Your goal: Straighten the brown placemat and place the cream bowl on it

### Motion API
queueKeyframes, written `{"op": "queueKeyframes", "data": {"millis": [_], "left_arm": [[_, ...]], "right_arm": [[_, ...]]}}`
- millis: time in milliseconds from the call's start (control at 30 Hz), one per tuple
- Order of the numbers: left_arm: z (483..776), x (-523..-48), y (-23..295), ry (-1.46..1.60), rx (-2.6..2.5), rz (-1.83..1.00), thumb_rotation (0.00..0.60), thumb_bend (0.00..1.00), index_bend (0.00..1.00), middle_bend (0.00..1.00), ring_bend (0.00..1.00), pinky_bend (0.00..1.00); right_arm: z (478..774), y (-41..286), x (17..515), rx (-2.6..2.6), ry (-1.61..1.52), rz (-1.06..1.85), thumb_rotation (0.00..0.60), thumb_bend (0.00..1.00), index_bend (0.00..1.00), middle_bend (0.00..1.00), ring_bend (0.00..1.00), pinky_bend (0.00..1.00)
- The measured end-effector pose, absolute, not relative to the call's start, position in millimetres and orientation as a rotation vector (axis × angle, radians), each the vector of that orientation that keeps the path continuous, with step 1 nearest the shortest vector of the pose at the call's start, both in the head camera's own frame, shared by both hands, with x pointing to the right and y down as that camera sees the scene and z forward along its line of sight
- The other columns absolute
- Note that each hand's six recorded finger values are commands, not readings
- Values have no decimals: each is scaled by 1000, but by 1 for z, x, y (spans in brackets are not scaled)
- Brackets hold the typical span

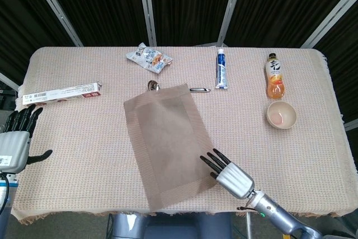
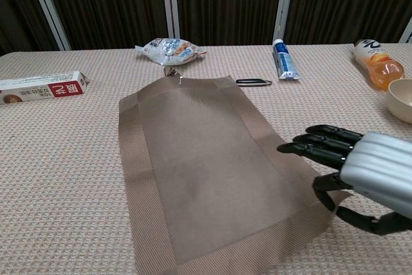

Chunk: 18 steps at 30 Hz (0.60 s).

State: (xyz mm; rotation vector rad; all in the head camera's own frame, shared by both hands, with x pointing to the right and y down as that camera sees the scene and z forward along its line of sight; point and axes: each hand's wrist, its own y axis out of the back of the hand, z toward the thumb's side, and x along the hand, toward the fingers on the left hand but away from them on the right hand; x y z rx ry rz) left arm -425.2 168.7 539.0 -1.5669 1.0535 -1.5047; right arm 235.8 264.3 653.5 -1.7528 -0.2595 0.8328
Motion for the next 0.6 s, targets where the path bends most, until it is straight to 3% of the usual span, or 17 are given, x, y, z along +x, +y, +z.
{"op": "queueKeyframes", "data": {"millis": [267,600], "left_arm": [[539,-421,171,1038,-1573,-1500,600,0,0,0,0,0],[546,-417,174,1011,-1575,-1515,600,0,0,0,0,0]], "right_arm": [[592,265,316,-1528,-96,711,600,383,781,4,0,0],[588,199,347,-1263,59,676,600,382,781,15,0,0]]}}
